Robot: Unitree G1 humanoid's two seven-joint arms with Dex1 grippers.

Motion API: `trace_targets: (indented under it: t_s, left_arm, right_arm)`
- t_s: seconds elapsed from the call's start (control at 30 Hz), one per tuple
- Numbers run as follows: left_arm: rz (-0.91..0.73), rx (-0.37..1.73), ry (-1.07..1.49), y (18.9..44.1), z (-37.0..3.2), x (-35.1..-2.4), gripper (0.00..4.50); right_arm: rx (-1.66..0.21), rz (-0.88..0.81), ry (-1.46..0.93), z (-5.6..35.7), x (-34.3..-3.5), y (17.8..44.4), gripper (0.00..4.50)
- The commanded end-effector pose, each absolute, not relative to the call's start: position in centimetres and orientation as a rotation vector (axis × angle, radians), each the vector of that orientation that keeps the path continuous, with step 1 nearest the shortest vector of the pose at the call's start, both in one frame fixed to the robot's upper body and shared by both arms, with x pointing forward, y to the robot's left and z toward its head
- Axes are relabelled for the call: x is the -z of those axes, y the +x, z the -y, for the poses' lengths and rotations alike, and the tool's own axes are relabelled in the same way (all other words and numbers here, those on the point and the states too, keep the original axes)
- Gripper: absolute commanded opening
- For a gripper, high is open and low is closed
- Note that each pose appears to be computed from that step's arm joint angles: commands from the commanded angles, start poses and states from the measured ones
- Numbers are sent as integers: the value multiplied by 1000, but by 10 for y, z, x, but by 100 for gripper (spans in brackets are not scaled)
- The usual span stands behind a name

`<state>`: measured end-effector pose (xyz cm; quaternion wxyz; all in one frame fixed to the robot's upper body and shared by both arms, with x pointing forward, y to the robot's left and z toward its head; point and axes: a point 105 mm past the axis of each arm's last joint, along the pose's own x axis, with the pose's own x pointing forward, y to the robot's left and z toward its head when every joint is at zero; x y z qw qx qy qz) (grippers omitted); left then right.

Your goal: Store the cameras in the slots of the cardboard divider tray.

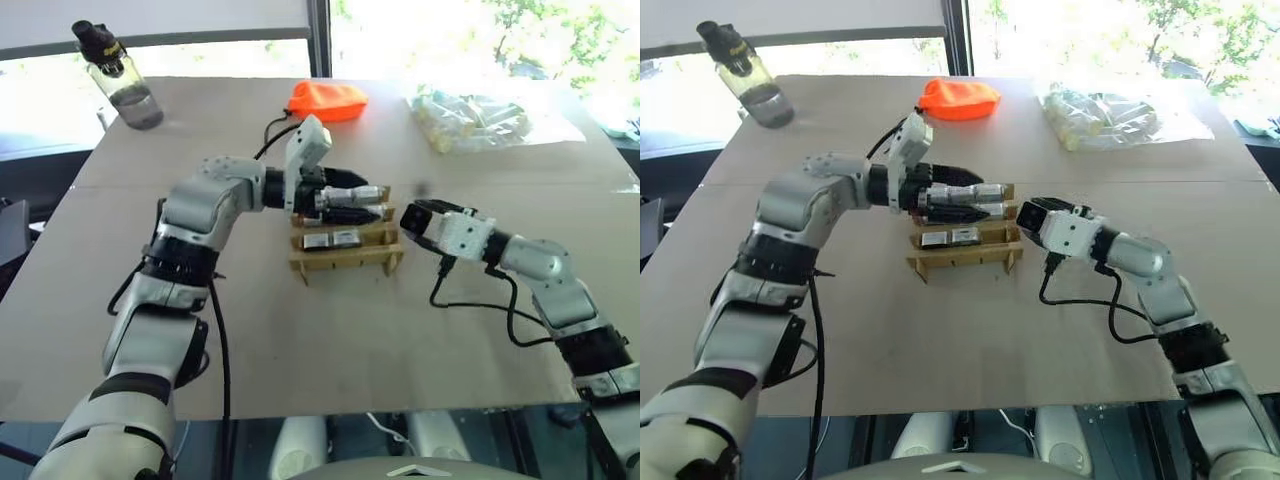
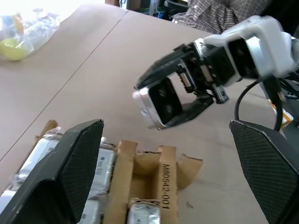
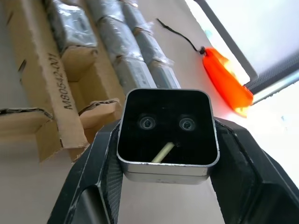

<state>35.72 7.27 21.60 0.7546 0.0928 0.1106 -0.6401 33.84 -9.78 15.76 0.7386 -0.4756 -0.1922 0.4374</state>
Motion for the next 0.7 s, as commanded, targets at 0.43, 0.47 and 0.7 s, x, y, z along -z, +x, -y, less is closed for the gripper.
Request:
trace_targets:
  t_s: [0.43, 0.47, 0.7]
  left_arm:
    - [-393, 1493, 258, 354, -59, -203, 450]
    - [-390, 1495, 243, 354, -57, -204, 450]
    - [-386, 1514, 209, 351, -57, -209, 424]
  right_arm:
    - [-1036, 848, -1329, 65, -185, 326, 200]
    - [-1034, 853, -1328, 65, -185, 326, 200]
    - [-1057, 870, -1326, 63, -181, 324, 200]
